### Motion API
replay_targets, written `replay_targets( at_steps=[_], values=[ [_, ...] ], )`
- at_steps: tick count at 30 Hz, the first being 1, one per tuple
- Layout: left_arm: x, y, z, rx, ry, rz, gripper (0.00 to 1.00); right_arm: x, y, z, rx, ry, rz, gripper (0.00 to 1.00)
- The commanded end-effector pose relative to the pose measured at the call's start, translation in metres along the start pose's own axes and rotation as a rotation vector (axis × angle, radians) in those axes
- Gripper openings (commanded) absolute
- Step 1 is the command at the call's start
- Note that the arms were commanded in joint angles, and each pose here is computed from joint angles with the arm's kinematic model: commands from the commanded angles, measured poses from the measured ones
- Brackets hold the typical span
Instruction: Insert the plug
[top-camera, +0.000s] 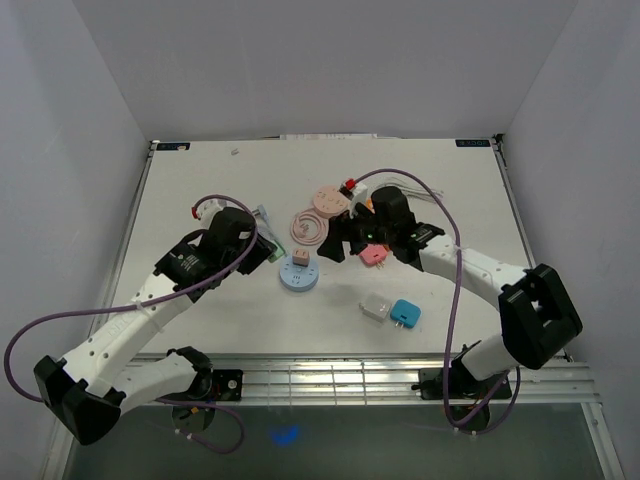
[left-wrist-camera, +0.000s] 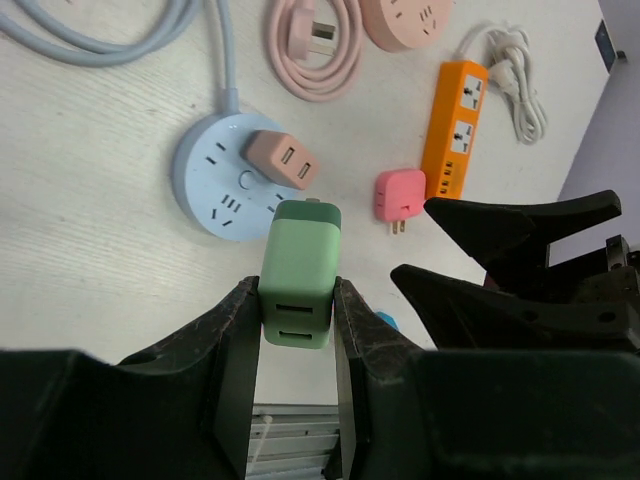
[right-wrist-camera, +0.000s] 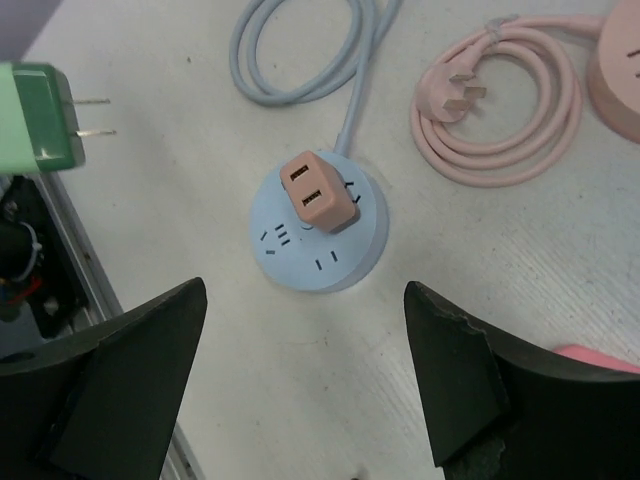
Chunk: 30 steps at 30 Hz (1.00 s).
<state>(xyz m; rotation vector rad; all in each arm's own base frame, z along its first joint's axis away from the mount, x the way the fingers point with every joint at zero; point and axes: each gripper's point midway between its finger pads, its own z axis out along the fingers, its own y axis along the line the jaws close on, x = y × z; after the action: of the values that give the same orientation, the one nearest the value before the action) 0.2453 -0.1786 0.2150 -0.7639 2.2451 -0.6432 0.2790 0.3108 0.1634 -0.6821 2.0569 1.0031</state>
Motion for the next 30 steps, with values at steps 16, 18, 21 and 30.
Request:
replay_targets(
  at_steps=[16, 18, 21, 30],
  values=[
    [-0.029, 0.047, -0.037, -0.152, -0.136, 0.012, 0.00, 0.028, -0.003, 0.094, -0.055, 0.253, -0.495, 0.78],
    [-0.029, 0.047, -0.036, -0.149, -0.137, 0.015, 0.00, 0.033, 0.000, 0.097, -0.063, 0.265, -0.502, 0.77],
    [-0.029, 0.046, -0.035, -0.147, -0.136, 0.025, 0.00, 0.035, 0.001, 0.103, -0.046, 0.272, -0.515, 0.75],
    [-0.025, 0.042, -0.032, -0.120, -0.117, 0.056, 0.00, 0.040, 0.006, 0.113, -0.022, 0.271, -0.526, 0.41]
  ],
)
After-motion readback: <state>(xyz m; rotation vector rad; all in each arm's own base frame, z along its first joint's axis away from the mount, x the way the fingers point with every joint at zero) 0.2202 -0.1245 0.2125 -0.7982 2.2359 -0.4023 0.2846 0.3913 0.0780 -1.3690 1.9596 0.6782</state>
